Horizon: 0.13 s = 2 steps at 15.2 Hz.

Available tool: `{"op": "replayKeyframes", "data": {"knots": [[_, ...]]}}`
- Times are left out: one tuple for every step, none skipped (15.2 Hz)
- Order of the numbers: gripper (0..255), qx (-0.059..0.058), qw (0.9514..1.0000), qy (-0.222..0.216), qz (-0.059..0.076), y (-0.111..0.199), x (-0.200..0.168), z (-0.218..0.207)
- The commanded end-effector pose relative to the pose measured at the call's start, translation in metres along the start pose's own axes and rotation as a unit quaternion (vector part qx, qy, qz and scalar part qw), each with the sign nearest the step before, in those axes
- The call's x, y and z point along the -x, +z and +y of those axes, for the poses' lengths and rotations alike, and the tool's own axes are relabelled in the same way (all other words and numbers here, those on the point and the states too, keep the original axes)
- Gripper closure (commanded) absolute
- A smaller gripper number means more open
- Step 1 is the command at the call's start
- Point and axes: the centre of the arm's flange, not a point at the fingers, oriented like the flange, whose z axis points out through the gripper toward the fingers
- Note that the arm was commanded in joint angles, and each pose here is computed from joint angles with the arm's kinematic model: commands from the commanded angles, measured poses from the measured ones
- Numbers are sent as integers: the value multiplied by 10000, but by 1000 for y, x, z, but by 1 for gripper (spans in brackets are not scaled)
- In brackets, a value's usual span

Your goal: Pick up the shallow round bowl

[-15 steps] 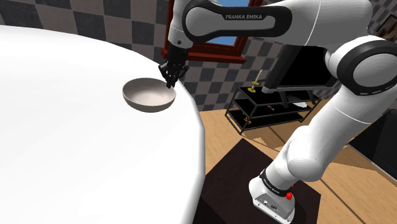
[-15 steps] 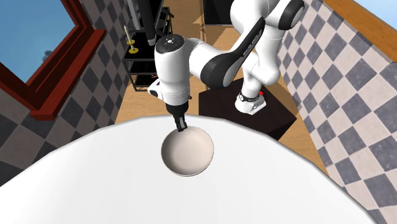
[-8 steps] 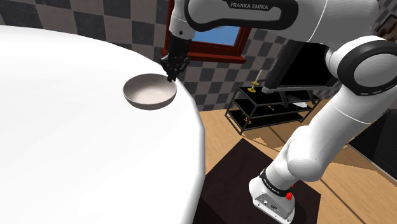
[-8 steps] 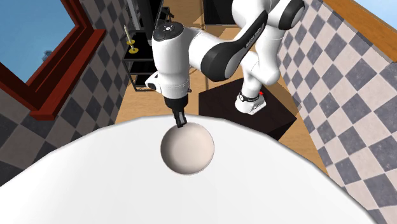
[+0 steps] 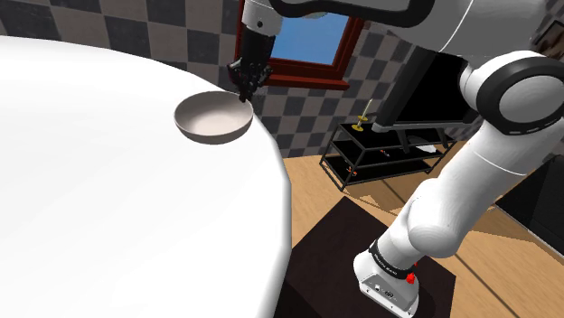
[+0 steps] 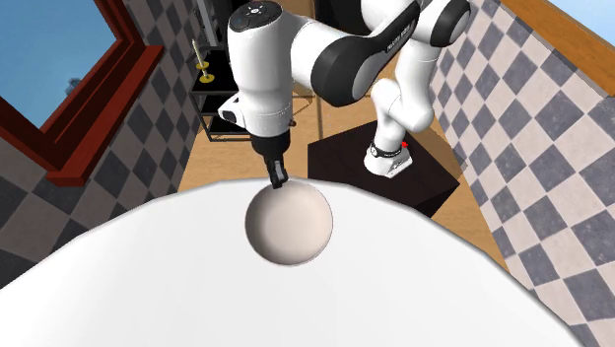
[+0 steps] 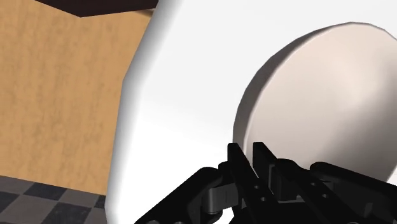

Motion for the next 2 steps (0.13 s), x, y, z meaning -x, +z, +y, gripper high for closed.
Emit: {"op": "replayKeyframes", "data": {"knots": [[255, 0, 10000, 0, 2, -7, 0, 0], [255, 0, 10000, 0, 2, -7, 0, 0]]}}
